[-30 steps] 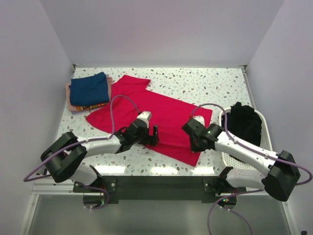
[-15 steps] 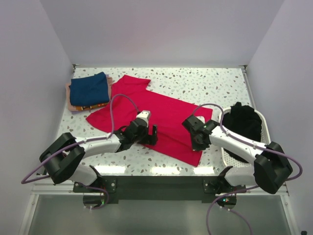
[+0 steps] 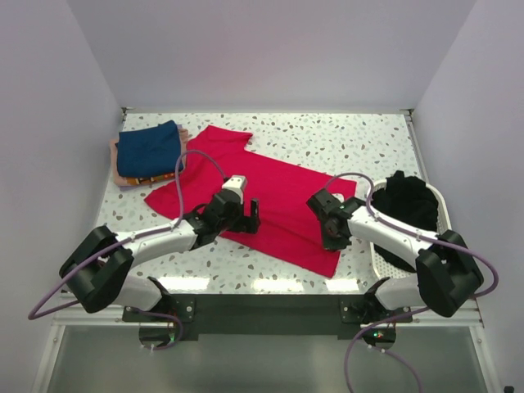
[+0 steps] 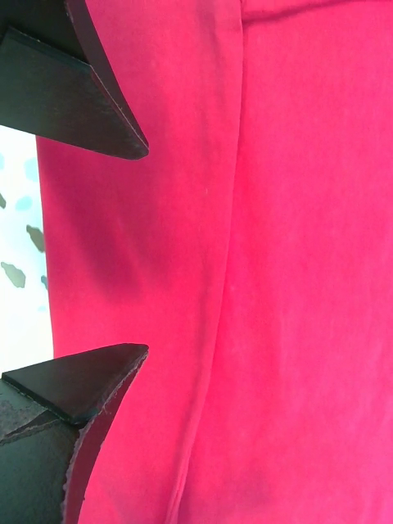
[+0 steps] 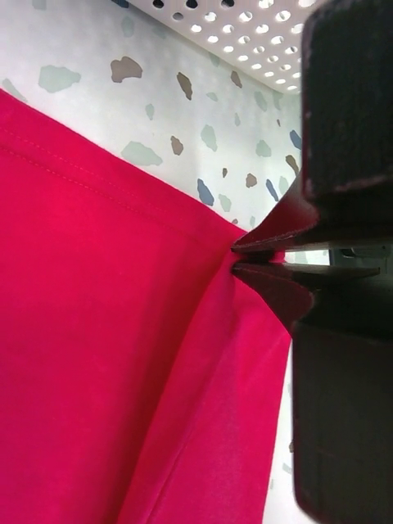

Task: Fold and stack the t-shirts
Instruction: Fold the tshirt

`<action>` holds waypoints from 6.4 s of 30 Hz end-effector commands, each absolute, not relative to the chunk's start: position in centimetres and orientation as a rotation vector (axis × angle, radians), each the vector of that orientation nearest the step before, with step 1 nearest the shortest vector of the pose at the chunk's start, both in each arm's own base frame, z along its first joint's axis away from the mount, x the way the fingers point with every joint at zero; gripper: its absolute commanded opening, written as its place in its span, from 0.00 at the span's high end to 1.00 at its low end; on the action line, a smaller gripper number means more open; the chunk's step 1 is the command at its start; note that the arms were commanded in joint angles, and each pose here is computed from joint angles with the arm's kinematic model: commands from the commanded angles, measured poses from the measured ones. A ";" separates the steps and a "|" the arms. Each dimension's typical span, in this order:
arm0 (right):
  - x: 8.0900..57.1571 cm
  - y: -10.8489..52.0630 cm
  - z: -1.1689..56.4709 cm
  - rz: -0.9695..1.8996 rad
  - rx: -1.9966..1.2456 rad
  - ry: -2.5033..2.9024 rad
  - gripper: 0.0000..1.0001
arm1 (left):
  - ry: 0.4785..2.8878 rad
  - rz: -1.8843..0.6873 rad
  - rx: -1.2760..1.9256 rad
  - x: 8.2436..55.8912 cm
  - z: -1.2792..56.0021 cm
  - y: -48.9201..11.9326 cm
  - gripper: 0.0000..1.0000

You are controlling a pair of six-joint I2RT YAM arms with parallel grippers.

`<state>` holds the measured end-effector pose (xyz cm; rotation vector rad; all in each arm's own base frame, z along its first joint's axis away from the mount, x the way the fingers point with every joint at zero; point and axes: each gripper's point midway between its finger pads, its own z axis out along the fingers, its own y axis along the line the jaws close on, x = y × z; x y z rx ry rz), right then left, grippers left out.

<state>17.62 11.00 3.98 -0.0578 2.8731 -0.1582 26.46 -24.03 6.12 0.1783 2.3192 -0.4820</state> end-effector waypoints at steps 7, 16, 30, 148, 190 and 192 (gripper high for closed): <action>20.9 7.7 7.5 -0.358 0.112 2.691 0.31 | 2.301 -0.441 0.185 27.0 6.2 -22.0 0.00; 22.3 11.6 12.1 0.012 0.040 2.575 0.27 | 2.303 -0.383 0.124 27.8 5.5 -18.6 0.00; 21.8 19.3 6.0 0.390 -0.092 2.706 0.28 | 2.250 -0.434 0.062 30.0 4.2 -18.6 0.00; 33.3 12.7 11.9 0.218 0.017 2.631 0.12 | 2.345 -0.194 -0.180 52.9 5.8 -11.3 0.32; 32.1 12.0 11.2 0.187 0.036 2.647 0.12 | 2.373 -0.110 -0.195 52.1 4.7 -9.9 0.98; 32.3 11.5 11.2 0.161 0.044 2.645 0.12 | 2.361 -0.119 -0.191 52.2 5.5 -10.0 1.00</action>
